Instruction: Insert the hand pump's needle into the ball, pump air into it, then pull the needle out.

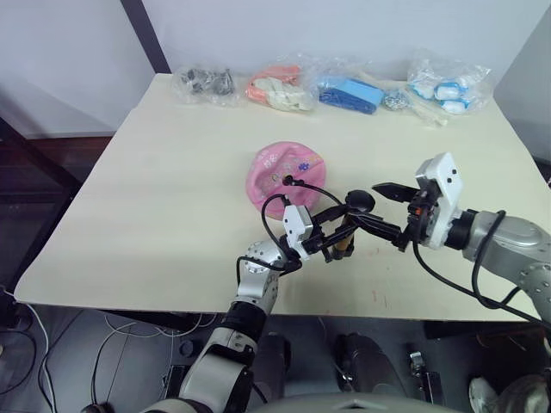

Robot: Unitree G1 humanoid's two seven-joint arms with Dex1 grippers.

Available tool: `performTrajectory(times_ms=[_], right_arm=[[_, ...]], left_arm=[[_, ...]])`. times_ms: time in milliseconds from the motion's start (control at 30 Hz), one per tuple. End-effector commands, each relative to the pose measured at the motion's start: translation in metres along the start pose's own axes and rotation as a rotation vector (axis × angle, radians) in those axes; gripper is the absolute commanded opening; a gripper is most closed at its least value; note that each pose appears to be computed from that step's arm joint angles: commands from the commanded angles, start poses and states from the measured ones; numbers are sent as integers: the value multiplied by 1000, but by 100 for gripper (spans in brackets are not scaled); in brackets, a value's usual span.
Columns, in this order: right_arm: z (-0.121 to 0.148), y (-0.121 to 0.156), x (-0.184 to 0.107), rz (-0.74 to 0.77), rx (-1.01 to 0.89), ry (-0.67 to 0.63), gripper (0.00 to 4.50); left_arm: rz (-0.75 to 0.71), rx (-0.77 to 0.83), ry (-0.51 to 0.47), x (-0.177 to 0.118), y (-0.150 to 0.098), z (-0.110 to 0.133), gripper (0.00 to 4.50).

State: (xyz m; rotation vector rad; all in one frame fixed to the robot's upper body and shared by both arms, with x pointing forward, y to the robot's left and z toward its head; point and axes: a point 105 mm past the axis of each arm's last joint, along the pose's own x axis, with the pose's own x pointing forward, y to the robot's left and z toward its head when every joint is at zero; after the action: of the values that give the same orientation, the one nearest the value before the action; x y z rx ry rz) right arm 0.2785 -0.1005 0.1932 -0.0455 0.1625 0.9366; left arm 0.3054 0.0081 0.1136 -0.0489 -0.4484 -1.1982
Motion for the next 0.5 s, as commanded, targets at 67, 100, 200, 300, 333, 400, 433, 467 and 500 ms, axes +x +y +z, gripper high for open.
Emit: performTrajectory(times_ms=[67,100,200,300,333,400,433,467,500], right_arm=[[7,6,11,38,13,-35,450],[8,6,12,42,21,-40,450],[6,6,13,47,30,-41,450],[7,7,15,47,38,-51,450],[6,7,16,48,42,-54,450],[6,7,17,47,49,-59,450],[5,7,17,46,53,-62,450],[5,7,18,46,55,-64,450],[5,7,18,45,57,-64,450]], left_arm=[[0,25,-3,-2,0,3,106],[2,25,-3,-2,0,3,106],[6,26,-3,-2,2,4,106],[8,25,-3,-3,2,4,106],[9,25,-3,-3,2,5,106],[9,25,-3,-3,2,5,106],[9,25,-3,-4,2,5,106],[10,25,-2,-4,2,5,106],[10,25,-2,-4,2,5,106]])
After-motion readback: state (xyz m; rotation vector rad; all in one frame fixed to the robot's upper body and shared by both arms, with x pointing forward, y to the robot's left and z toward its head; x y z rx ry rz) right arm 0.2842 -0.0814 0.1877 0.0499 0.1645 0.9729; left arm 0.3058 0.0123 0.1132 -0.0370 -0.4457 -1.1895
